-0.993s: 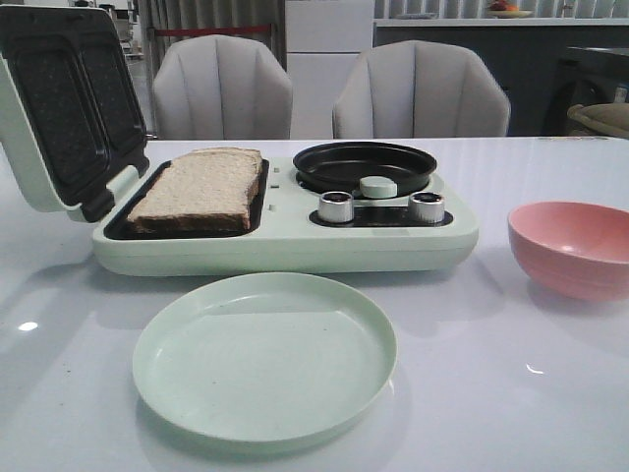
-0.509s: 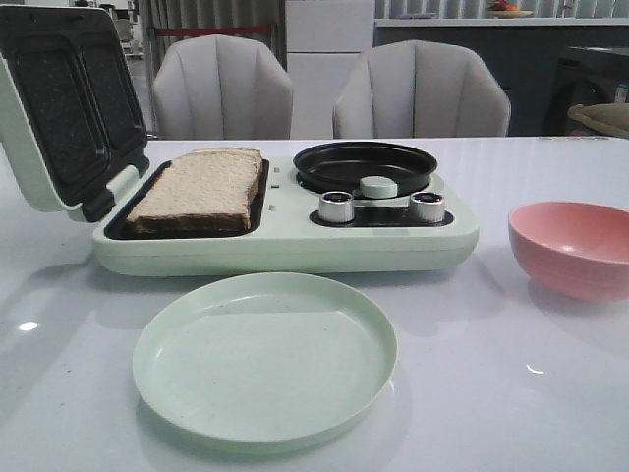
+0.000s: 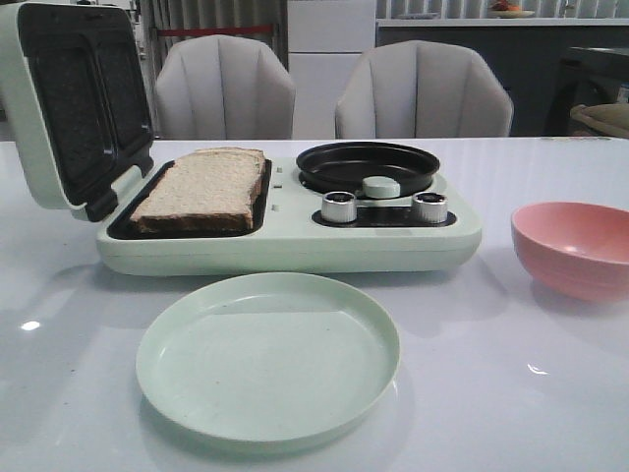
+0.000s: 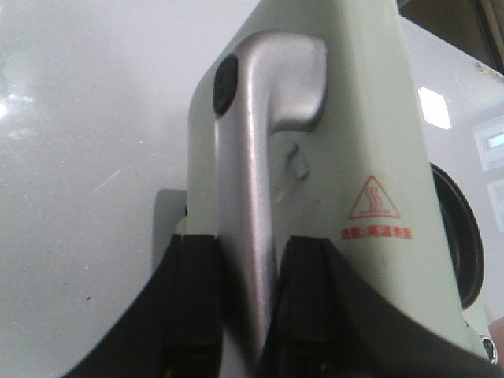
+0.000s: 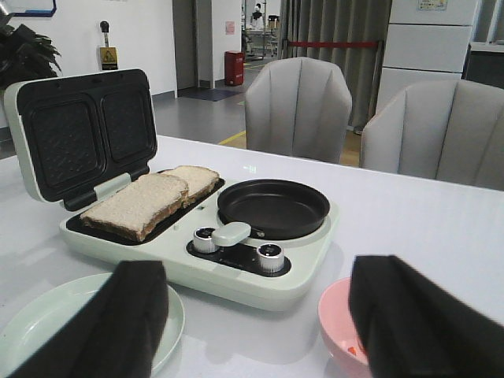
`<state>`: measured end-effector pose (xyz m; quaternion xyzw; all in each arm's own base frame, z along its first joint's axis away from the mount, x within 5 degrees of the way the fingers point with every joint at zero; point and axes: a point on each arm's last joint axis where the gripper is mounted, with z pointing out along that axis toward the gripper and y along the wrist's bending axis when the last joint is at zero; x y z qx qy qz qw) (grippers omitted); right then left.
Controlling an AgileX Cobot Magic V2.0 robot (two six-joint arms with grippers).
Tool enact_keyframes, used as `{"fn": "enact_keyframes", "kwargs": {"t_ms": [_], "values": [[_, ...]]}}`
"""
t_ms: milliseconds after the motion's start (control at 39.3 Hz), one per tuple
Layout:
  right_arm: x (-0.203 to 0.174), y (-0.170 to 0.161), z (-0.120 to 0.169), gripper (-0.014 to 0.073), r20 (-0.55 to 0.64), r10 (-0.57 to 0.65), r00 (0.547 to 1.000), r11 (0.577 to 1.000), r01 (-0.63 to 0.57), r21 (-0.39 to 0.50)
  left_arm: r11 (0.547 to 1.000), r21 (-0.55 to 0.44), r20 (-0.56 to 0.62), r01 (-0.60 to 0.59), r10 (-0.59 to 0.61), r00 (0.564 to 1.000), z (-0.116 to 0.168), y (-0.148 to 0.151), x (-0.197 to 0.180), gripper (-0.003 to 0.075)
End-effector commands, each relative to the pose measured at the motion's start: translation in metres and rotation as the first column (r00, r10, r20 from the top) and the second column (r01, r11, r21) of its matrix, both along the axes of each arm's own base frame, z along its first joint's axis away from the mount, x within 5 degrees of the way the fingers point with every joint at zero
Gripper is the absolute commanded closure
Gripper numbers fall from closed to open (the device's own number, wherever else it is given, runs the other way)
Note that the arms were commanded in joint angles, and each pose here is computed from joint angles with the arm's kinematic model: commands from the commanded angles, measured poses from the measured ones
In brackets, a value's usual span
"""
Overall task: Make breakfast with bread and shrimp
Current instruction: 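Grasp the sandwich maker lid handle with the left gripper, then swing the lid down over the bread with the left gripper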
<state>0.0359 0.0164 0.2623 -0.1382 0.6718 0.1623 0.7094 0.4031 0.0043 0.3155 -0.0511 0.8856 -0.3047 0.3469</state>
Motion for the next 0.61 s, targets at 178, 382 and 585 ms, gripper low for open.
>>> {"fn": "enact_keyframes", "kwargs": {"t_ms": [178, 382, 585], "values": [[-0.002, -0.001, 0.017, 0.0013, 0.101, -0.009, 0.995, 0.999, 0.006, 0.039, 0.982, 0.009, 0.169, 0.19, -0.189, 0.967, 0.034, -0.091, -0.011, 0.0603], [-0.002, -0.001, 0.017, 0.0013, 0.101, -0.009, 0.995, 0.999, 0.006, 0.039, 0.943, 0.126, 0.169, 0.309, -0.328, 0.93, 0.02, -0.148, -0.019, 0.0603], [-0.002, -0.001, 0.017, 0.0013, 0.101, -0.009, 0.995, 0.999, 0.006, 0.039, 0.891, 0.184, 0.034, 0.416, -0.429, 0.903, -0.027, -0.182, -0.015, 0.0603]]}}
